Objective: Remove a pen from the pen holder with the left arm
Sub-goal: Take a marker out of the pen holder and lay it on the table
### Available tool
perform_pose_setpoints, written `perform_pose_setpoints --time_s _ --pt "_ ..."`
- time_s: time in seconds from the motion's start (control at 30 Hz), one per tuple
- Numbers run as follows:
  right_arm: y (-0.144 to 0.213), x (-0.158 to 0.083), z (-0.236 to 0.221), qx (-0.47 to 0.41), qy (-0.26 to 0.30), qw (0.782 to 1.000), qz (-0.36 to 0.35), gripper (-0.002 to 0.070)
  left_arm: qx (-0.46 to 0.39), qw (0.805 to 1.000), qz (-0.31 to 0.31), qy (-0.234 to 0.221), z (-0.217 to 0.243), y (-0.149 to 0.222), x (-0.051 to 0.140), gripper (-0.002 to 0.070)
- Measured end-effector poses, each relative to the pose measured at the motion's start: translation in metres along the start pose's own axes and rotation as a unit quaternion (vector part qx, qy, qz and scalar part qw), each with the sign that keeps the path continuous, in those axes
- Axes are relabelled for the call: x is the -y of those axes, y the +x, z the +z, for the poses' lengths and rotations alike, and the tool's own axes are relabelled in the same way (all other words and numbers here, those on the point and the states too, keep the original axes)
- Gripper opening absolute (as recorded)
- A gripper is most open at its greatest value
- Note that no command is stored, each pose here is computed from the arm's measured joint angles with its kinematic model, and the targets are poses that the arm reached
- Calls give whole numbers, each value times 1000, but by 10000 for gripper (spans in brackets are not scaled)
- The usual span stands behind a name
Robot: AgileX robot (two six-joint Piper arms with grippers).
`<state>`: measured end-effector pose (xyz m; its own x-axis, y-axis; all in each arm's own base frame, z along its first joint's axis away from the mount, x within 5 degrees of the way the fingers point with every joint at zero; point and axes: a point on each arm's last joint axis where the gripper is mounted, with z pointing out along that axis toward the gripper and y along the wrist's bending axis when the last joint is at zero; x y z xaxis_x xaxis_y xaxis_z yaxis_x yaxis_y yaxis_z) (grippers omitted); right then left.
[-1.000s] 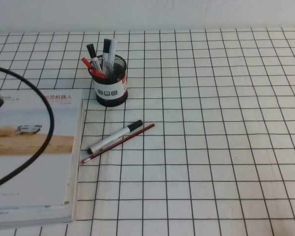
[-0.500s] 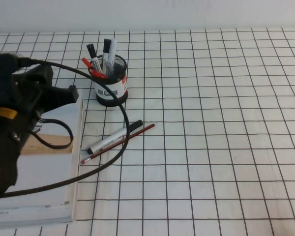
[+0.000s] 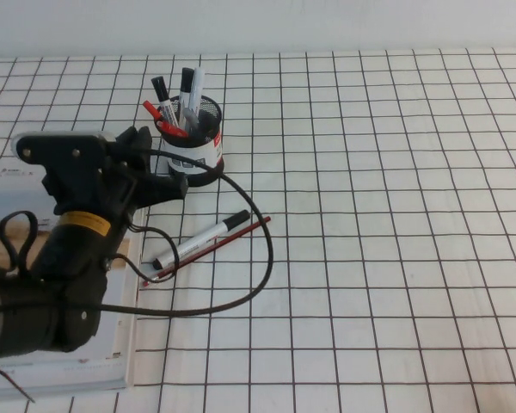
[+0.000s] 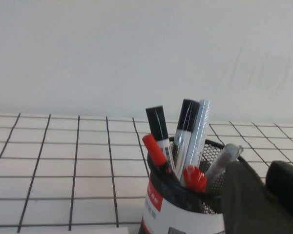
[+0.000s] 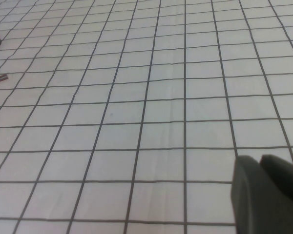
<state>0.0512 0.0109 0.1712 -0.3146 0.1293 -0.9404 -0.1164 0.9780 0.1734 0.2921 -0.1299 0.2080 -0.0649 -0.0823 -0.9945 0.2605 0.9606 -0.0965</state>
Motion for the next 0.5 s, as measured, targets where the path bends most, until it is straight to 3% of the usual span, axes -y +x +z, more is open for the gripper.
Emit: perform_pose_setpoints --time_s 0.23,0.5 --pt "0 0 0 0 0 1000 0 -15 -6 998 -66 -3 6 18 -1 350" --pt "0 0 0 0 0 1000 0 -15 34 997 -70 14 19 31 2 405"
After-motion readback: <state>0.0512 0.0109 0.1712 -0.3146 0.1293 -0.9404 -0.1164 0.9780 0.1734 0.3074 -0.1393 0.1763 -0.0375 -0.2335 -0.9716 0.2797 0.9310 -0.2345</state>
